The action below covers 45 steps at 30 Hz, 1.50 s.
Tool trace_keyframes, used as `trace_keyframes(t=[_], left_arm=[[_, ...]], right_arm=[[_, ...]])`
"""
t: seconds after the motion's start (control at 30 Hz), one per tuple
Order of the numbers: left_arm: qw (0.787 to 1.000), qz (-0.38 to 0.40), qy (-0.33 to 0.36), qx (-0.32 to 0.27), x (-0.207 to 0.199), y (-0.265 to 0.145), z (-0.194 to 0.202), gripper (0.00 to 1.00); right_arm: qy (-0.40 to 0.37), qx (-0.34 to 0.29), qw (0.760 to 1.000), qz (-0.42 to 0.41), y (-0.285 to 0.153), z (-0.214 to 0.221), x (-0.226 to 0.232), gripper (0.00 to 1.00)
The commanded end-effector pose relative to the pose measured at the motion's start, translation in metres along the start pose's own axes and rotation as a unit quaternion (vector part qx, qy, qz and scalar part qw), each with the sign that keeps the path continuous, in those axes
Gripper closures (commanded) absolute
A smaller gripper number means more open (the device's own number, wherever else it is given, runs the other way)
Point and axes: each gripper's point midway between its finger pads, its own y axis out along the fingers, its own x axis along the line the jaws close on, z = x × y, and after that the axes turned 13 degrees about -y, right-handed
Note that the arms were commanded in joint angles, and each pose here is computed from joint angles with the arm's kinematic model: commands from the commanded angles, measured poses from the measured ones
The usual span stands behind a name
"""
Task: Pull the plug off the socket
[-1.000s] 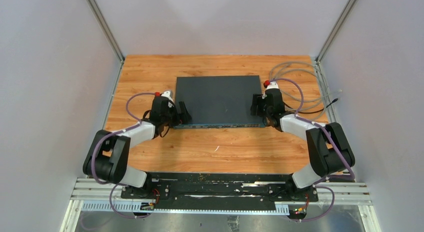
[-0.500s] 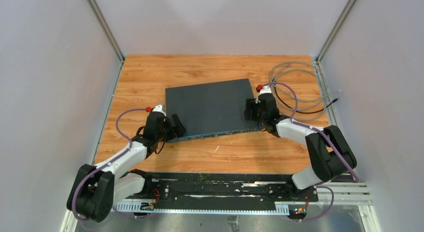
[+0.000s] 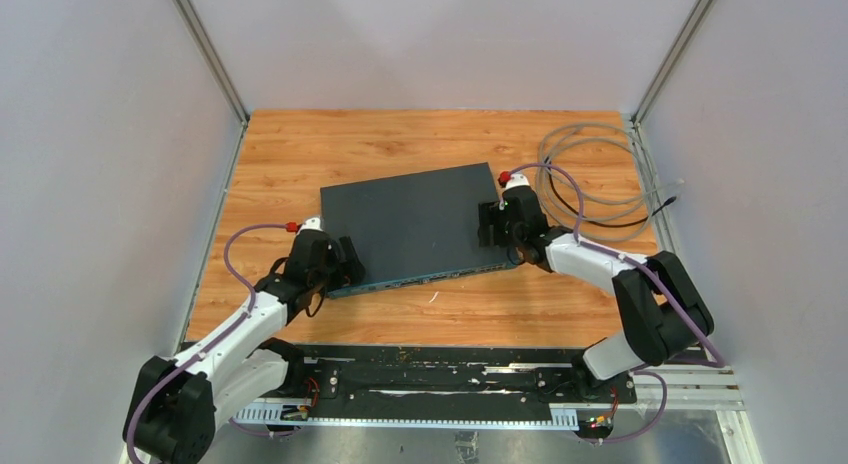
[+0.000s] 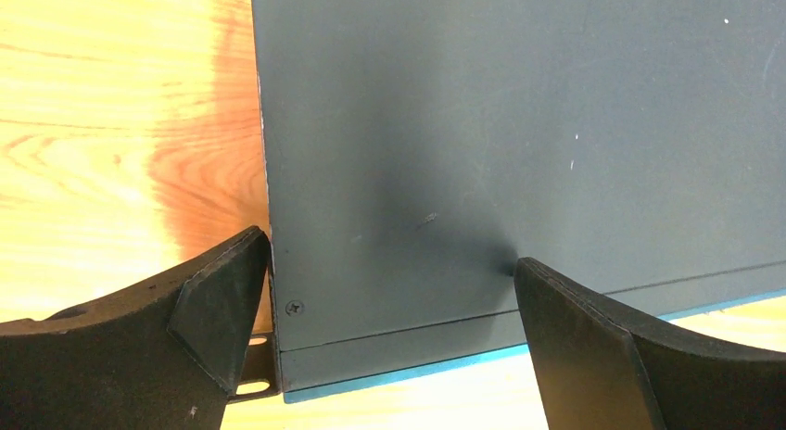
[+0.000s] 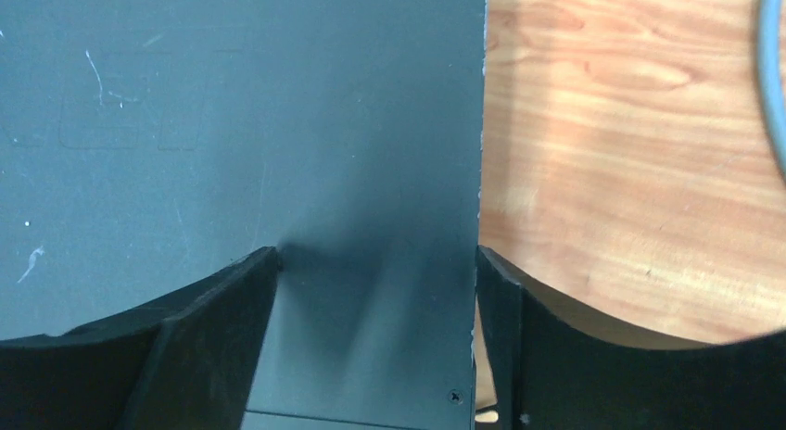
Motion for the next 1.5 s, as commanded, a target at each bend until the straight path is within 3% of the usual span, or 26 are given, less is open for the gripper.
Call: trace_keyframes(t=[0.0, 0.1, 0.4, 0.6, 0.77, 1.03, 1.47], left_arm=[[0.999, -0.038, -0.004, 0.014, 0.002, -0.015, 0.001, 0.0], [0.998, -0.061, 0.0, -0.015, 0.001, -0.024, -0.018, 0.0], [0.988, -0.132, 0.023, -0.077, 0.008, -0.046, -0.061, 0.0], [0.991, -0.107, -0.008, -0.076, -0.004, -0.038, -0.076, 0.0], [0.993, -0.082, -0.047, -0.071, -0.005, -0.018, -0.081, 0.0], [0.994, -0.057, -0.076, -0.056, -0.001, -0.001, -0.067, 0.01], [0.992, -0.046, -0.11, -0.038, 0.013, 0.012, -0.039, 0.12]], right_arm=[[-0.019, 0.114, 0.989, -0.093, -0.034, 0.044, 0.057, 0.15], [-0.028, 0.079, 0.995, -0.059, -0.04, 0.018, 0.045, 0.02], [-0.042, 0.022, 0.999, -0.022, -0.075, -0.014, 0.025, 0.01], [-0.093, 0.029, 0.995, -0.011, -0.108, 0.014, 0.053, 0.06], [-0.085, 0.003, 0.996, -0.02, -0.119, 0.042, 0.099, 0.11], [-0.061, -0.024, 0.998, 0.002, -0.104, 0.049, 0.134, 0.21], [-0.041, -0.033, 0.997, 0.05, -0.072, 0.052, 0.154, 0.33]])
